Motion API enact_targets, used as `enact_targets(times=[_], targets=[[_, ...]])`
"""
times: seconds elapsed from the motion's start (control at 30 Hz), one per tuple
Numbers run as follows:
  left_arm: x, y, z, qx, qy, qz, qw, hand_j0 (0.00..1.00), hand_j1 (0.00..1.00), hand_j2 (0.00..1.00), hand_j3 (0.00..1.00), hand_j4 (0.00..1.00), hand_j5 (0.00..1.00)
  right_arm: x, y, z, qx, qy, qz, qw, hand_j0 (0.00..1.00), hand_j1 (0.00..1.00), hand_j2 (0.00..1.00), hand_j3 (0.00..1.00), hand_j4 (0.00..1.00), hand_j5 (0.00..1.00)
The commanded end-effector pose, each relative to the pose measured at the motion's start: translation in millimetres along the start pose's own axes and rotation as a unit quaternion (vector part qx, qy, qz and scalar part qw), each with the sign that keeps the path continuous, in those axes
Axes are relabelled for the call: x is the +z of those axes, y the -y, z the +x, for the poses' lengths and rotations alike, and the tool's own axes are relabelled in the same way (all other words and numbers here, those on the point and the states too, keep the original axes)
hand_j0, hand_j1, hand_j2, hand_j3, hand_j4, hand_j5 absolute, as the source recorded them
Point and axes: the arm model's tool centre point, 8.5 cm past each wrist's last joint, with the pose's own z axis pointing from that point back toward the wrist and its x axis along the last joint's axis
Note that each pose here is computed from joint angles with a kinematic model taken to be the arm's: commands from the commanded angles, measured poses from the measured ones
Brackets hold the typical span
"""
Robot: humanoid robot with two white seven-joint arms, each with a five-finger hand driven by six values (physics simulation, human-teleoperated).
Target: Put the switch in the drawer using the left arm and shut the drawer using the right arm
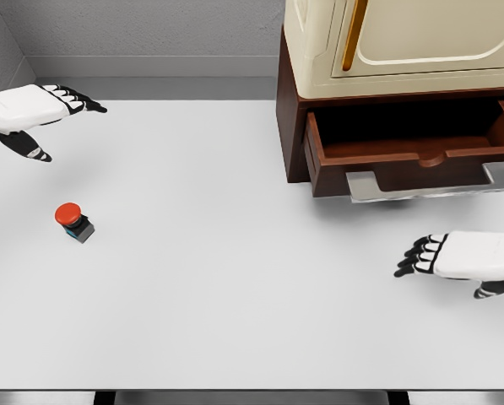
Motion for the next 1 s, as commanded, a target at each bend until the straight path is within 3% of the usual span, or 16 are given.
enact_targets(times=[0.0, 0.1, 0.13, 0.23, 0.3, 0.33, 0.43, 0.6, 0.7, 0.83, 0.97], targets=[[0, -0.8, 0, 0.002, 0.000, 0.002, 1.0000, 1.00, 1.00, 1.00, 1.00, 1.00, 1.00, 0, -0.6, 0.6, -0.003, 0.002, 0.004, 1.0000, 1.00, 1.00, 1.00, 1.00, 1.00, 1.00], [2, -1.4, -1, 0.000, -0.001, 0.000, 1.0000, 1.00, 1.00, 1.00, 1.00, 1.00, 1.00, 0, 0.2, 0.0, -0.003, 0.001, 0.004, 1.0000, 1.00, 1.00, 1.00, 1.00, 1.00, 1.00], [17, -3.6, -10, -0.008, -0.017, -0.008, 0.9998, 1.00, 1.00, 1.00, 1.00, 1.00, 1.00, 1, 1.2, -0.4, -0.002, 0.000, 0.003, 1.0000, 1.00, 1.00, 1.00, 1.00, 1.00, 1.00], [29, 7.8, -15, -0.023, -0.022, -0.056, 0.9979, 1.00, 1.00, 1.00, 1.00, 1.00, 1.00, 1, 0.6, -0.2, -0.003, 0.001, 0.003, 1.0000, 1.00, 1.00, 1.00, 1.00, 1.00, 1.00], [28, 14.3, 3, -0.056, 0.003, -0.090, 0.9944, 1.00, 1.00, 1.00, 1.00, 1.00, 1.00, 9, -2.2, -2.9, -0.003, -0.009, 0.013, 0.9999, 1.00, 1.00, 1.00, 1.00, 1.00, 1.00], [29, 15.0, 9, -0.065, 0.010, -0.097, 0.9931, 1.00, 1.00, 1.00, 1.00, 1.00, 1.00, 27, -7.0, -8.8, -0.002, -0.030, 0.032, 0.9990, 1.00, 1.00, 1.00, 1.00, 1.00, 1.00], [24, 28.4, 14, -0.062, 0.022, -0.116, 0.9911, 1.00, 1.00, 1.00, 1.00, 1.00, 1.00, 45, -18.8, -13.7, -0.022, -0.055, 0.028, 0.9979, 1.00, 1.00, 1.00, 1.00, 1.00, 1.00], [16, 52.5, 24, -0.057, 0.041, -0.147, 0.9867, 1.00, 1.00, 1.00, 1.00, 1.00, 1.00, 55, -15.3, -21.4, -0.024, -0.074, 0.017, 0.9968, 1.00, 1.00, 1.00, 1.00, 1.00, 1.00], [14, 61.2, 29, -0.054, 0.048, -0.156, 0.9851, 0.99, 0.99, 0.99, 0.99, 0.99, 0.99, 72, 6.2, -28.8, -0.004, -0.100, -0.009, 0.9949, 1.00, 1.00, 1.00, 1.00, 1.00, 1.00], [12, 59.4, 31, -0.049, 0.053, -0.151, 0.9859, 0.97, 0.97, 0.97, 0.97, 0.97, 0.97, 74, 7.3, -30.0, -0.004, -0.103, -0.011, 0.9946, 1.00, 1.00, 1.00, 1.00, 1.00, 1.00], [8, 62.7, 42, -0.056, 0.070, -0.156, 0.9836, 0.90, 0.90, 0.90, 0.90, 0.90, 0.90, 80, -4.8, -40.5, -0.027, -0.116, -0.004, 0.9928, 1.00, 1.00, 1.00, 1.00, 1.00, 1.00]])
